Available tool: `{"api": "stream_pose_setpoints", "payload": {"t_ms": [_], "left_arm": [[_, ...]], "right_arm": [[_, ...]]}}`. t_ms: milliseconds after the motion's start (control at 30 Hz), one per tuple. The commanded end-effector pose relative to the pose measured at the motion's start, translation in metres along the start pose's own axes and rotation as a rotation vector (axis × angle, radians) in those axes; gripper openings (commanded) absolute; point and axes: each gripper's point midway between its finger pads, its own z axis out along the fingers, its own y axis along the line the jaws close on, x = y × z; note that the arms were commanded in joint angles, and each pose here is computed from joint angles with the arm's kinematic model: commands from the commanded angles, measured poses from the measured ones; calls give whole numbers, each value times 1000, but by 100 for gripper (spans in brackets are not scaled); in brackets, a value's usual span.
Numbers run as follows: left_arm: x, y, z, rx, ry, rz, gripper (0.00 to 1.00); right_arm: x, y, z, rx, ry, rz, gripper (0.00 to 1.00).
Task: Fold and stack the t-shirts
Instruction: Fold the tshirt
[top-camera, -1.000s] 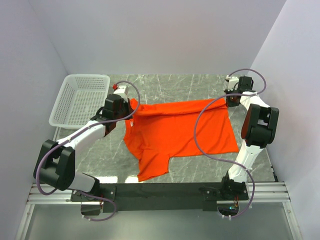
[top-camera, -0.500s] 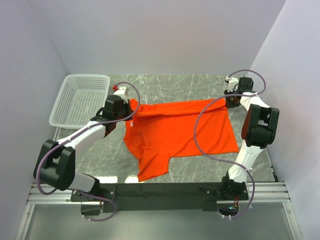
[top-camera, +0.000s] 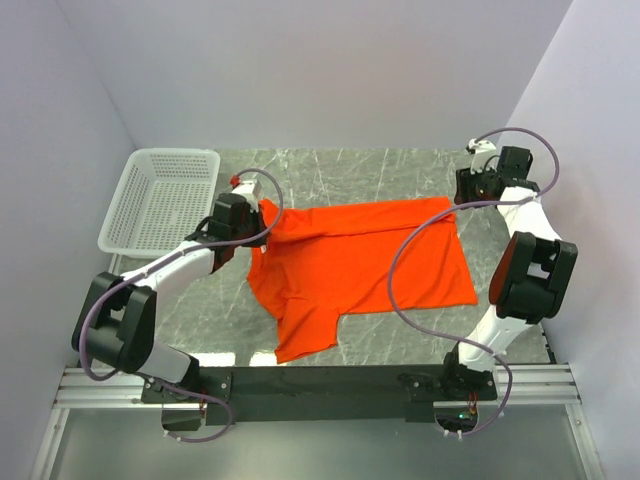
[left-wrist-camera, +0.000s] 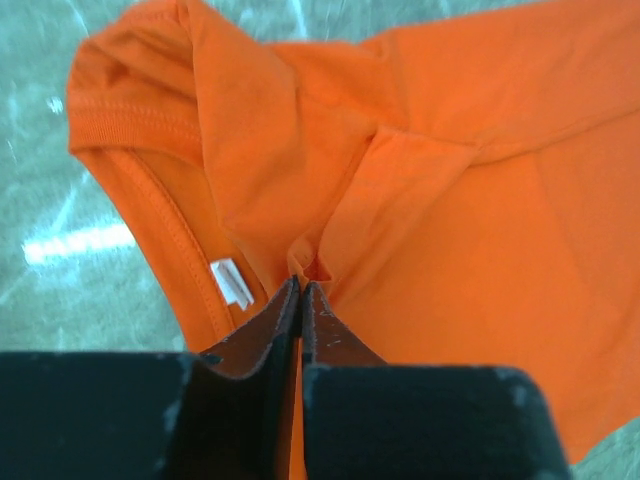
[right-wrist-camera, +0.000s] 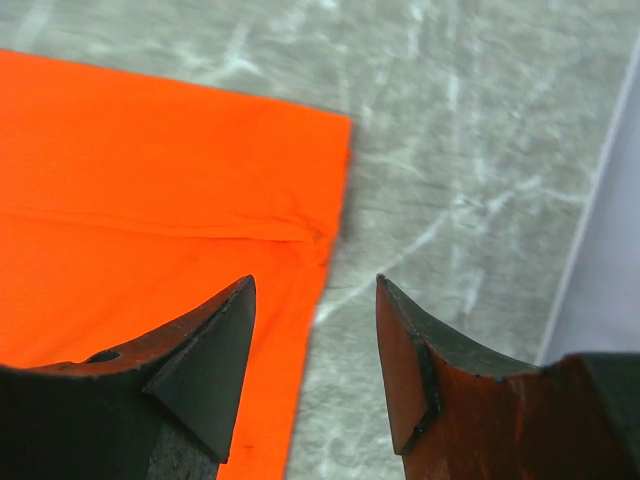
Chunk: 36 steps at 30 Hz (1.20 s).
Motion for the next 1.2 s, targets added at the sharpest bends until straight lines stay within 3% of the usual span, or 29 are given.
{"api": "stream_pose_setpoints", "payload": {"t_ms": [0,200,433,500,900,1167], "left_arm": [[13,-1,3,-1,65,-20,10],[17,1,1,-17,83,-38,30],[-14,-4,-17,-20,-20,-25,56],[-25,-6,-18,-11,-42,-23,59],[-25,-27,39,71,110,-66,55],[4,-36,69,149,264,-41,51]], "right_arm": [[-5,27,-16,-110,-32,34,59],[-1,53,-24,-219,-30,99,59],[11,78,-31,-299,-34,173,59],[11,84,-33,-319,-43,193,59],[31,106,-34,-362,-38,240,59],[35,107,-31,-364,-29,244,59]]}}
